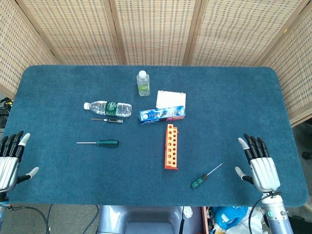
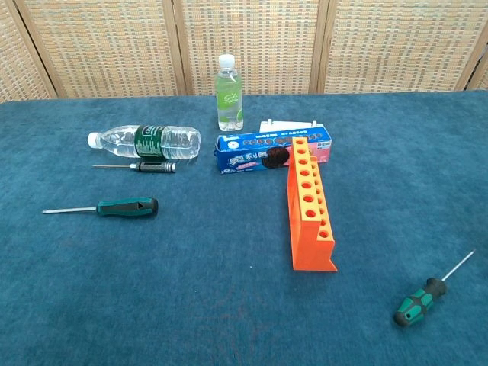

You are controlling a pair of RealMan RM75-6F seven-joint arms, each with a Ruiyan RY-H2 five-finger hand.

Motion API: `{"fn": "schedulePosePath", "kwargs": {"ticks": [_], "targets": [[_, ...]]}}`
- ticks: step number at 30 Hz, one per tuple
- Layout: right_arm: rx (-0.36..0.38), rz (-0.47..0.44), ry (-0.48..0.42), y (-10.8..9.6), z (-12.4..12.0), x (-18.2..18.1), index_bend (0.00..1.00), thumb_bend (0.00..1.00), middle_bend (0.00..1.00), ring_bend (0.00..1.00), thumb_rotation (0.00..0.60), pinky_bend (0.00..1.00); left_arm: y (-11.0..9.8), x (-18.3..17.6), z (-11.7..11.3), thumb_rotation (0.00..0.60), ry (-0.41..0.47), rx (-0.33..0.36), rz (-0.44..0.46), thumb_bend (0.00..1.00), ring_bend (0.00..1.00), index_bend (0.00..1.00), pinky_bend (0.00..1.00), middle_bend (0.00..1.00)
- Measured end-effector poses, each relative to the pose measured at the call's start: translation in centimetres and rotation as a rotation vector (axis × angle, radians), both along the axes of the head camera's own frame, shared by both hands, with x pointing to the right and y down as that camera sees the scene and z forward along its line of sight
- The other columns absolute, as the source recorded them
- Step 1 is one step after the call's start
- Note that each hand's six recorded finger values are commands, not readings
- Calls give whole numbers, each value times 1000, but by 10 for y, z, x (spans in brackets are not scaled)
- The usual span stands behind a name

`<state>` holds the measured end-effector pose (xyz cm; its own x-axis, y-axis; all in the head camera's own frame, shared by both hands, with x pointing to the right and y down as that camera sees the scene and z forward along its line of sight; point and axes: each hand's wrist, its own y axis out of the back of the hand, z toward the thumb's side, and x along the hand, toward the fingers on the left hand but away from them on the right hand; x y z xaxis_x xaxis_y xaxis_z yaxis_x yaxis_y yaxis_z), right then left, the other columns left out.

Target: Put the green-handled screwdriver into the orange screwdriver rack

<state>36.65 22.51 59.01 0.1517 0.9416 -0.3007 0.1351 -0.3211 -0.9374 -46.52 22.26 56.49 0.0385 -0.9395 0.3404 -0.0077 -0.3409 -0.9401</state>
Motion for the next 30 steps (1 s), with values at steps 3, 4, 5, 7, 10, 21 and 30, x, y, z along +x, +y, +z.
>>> {"fn": "schedulePosePath", "kwargs": {"ticks": [3,4,5,7,10,21,30], "targets": [[-2,-7,-3,1,0,-1,0,213,0,0,600,0,0,1,0,600,-1,0,2,0,0,0,0,0],[-1,-10,-5,1,-1,-2,0,213,0,0,600,0,0,1,-1,600,0,1,3,0,0,0,0,0],[-2,-12,-6,2,-1,-2,2,213,0,0,600,0,1,2,-1,600,1,2,4,0,0,0,0,0],[-4,-17,-11,3,-2,-3,40,212,0,0,600,0,1,1,-1,600,1,3,2,0,0,0,0,0],[-7,-17,-26,3,-4,-5,139,212,0,0,600,0,1,0,-1,600,1,1,-4,0,0,0,0,0],[-65,-56,-63,13,2,-21,329,216,0,0,600,0,-1,0,-3,600,6,8,-4,0,0,0,0,0],[-129,-112,-75,28,18,-43,393,216,0,0,600,0,-1,-1,-6,600,15,16,-10,0,0,0,0,0]]}}
